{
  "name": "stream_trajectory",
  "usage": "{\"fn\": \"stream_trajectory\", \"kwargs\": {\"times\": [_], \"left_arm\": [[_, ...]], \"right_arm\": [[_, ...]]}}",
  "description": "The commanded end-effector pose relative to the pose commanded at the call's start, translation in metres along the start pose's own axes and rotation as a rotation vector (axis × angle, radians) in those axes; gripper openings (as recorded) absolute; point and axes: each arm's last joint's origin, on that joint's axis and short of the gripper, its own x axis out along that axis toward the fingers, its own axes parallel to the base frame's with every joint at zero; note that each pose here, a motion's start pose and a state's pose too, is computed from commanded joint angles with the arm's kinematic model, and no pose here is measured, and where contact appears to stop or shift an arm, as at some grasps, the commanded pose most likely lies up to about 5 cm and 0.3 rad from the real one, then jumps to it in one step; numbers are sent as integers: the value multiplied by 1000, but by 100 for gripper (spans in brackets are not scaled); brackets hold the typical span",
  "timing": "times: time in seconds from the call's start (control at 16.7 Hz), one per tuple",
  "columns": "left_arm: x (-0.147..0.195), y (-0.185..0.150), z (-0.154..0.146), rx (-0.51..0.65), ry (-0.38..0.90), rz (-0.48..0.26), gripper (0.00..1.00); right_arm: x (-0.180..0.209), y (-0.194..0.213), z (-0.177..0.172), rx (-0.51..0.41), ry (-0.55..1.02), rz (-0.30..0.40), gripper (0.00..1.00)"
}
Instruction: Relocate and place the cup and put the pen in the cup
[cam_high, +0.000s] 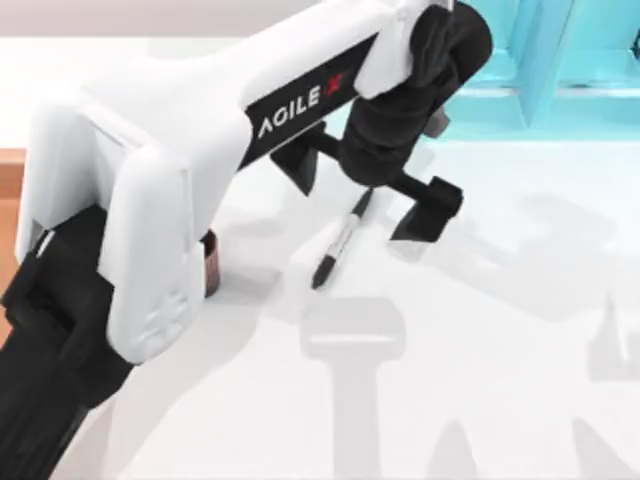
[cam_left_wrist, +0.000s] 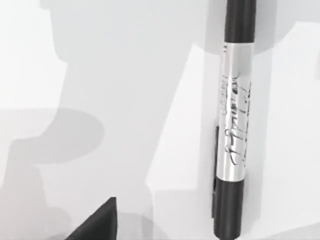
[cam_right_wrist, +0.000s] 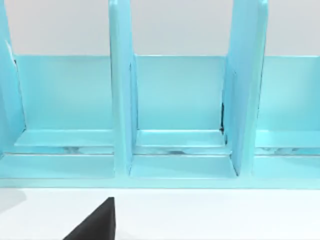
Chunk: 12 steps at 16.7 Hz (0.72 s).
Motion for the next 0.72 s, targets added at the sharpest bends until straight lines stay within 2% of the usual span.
{"fn": "stream_trajectory", "kwargs": {"times": [0.48,0.72], "left_arm": [[80,-1,2,1,-6,0,100],[95,-1,0,1,-4,1,100]], "right_arm": [[0,0,0,0,0,0,100],[0,0,0,0,0,0,100]]}}
